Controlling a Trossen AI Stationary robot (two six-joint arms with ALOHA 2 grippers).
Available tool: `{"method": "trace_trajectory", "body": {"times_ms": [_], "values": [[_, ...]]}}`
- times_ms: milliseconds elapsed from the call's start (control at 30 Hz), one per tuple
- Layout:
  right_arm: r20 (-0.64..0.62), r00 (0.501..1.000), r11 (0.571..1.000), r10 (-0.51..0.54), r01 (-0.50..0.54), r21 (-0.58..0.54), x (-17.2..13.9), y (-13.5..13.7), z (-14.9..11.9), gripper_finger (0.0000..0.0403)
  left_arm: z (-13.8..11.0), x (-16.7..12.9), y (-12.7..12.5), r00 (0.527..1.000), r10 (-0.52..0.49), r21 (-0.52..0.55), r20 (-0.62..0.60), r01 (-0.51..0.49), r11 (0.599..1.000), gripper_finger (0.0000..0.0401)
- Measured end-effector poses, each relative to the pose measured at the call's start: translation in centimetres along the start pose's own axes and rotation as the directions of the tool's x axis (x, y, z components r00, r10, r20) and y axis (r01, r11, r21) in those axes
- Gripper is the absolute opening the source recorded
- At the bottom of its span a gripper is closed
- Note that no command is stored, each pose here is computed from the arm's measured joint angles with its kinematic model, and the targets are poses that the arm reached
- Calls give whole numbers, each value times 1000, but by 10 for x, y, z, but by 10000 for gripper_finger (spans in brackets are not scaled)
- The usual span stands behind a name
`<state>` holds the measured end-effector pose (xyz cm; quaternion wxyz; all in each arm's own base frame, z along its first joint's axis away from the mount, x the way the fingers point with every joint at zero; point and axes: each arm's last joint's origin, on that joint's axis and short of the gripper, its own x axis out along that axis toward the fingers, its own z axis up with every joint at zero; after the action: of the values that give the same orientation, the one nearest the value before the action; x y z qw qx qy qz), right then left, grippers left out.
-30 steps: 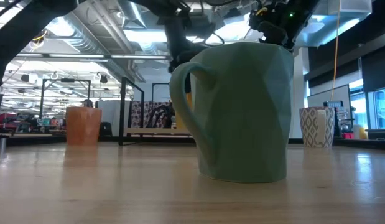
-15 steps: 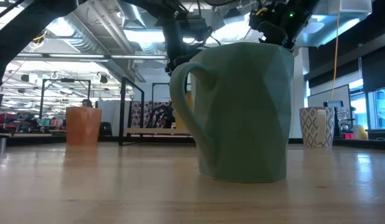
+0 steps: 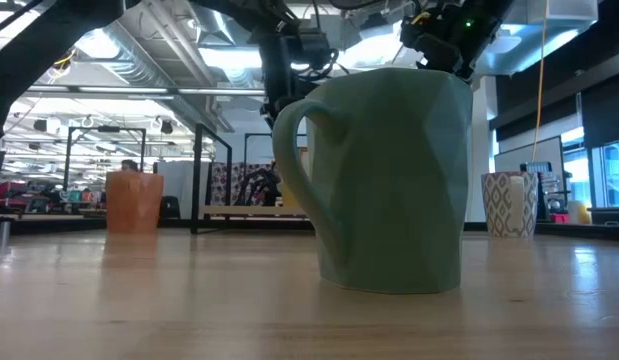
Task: Place coffee mugs
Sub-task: Put the yellow mug on the shelf, then adjust the red mug on the shelf
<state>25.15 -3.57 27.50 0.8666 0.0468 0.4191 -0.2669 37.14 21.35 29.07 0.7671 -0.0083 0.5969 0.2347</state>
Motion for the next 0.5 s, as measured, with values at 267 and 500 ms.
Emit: {"method": "trace_trajectory", "body": {"times_ms": [267,500], "values": [[0,1000,1000,0,0,0,0,0,0,97,7,-40,-15,980,-191,53,63,188,981,78],[26,1000,1000,-4,4,9,0,0,2,97,37,-71,-29,877,-308,163,369,265,950,78]]}}
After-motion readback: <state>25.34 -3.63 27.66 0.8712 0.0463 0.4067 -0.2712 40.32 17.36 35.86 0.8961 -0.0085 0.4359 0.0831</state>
